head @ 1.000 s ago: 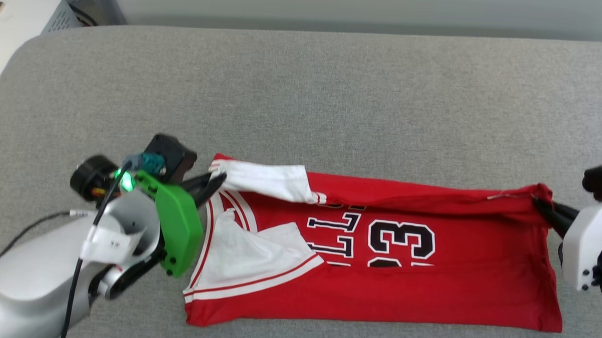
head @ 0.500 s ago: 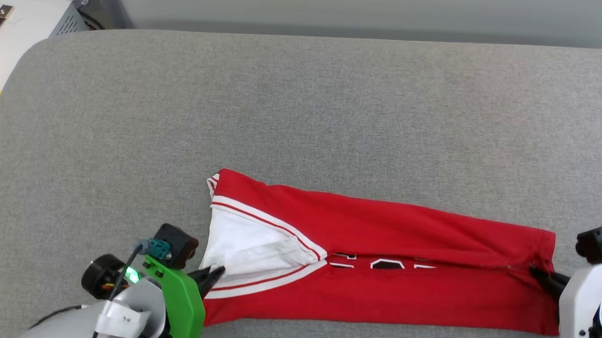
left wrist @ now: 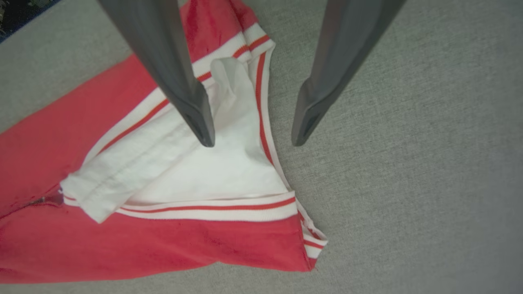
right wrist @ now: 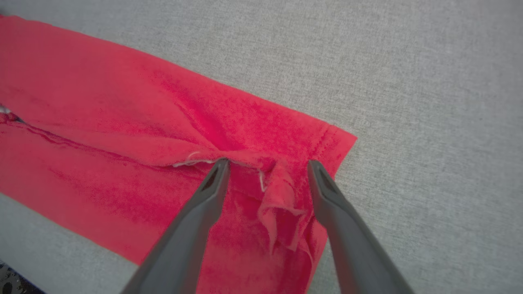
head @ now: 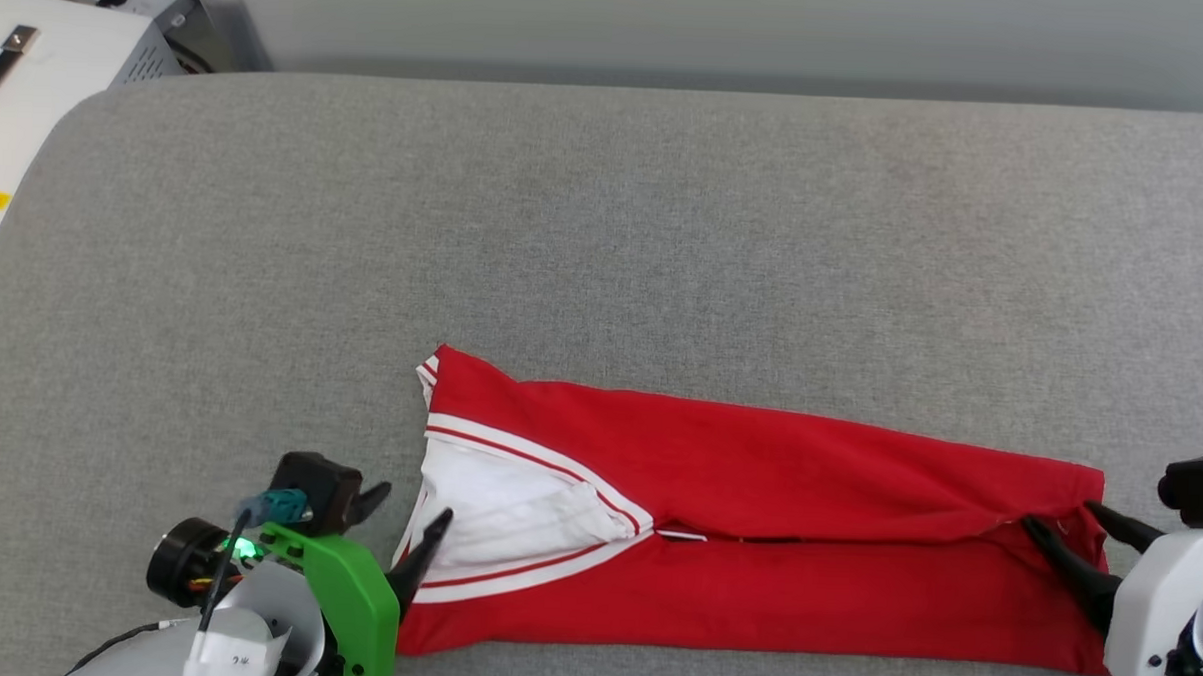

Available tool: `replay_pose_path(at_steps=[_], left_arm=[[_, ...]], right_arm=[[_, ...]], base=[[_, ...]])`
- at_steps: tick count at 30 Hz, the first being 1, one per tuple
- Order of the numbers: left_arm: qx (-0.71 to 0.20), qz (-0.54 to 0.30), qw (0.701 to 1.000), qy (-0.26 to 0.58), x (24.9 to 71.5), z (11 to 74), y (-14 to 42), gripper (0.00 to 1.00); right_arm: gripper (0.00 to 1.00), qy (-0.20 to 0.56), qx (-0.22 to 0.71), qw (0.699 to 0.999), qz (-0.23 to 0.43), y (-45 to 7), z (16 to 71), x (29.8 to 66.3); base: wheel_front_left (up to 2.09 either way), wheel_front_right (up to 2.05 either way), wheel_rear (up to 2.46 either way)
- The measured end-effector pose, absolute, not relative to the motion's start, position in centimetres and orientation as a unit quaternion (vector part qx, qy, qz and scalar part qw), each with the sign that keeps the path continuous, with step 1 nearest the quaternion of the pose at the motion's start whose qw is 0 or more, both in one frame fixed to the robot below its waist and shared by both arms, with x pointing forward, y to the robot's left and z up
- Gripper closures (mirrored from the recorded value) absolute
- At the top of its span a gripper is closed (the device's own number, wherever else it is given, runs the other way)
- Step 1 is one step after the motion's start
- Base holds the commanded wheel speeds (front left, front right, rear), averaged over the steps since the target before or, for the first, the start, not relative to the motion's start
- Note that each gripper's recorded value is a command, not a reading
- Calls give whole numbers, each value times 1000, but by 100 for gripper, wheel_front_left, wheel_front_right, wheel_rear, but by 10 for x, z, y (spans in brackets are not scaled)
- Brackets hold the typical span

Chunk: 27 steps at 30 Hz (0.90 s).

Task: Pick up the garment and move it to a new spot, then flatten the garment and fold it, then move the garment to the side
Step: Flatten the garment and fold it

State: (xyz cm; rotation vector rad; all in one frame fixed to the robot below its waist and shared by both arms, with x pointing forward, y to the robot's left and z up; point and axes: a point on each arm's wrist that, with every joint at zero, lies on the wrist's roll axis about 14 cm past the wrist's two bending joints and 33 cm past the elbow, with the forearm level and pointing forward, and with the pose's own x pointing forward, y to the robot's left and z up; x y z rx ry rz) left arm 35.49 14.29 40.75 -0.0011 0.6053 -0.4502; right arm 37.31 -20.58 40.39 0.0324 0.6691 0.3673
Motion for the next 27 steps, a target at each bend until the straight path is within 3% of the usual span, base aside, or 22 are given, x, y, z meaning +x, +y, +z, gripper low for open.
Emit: replay_pose_path(at_steps=[4,12,18,27], left_arm=[[9,-182,958,223,366,432,152,0],[28,-110,986,125,384,473,170,0],[45,-60,996,46,399,503,178,0],[52,-9,999,12,399,502,191,0]], right_arm=[[0,280,9,942,187,-207,439,378],[0,229,-8,958,170,-226,495,386],[0,314,22,940,135,-251,475,380],[0,424,83,893,124,-247,422,375]], base=[[0,0,0],[0,0,0],[0,0,0],[0,0,0]])
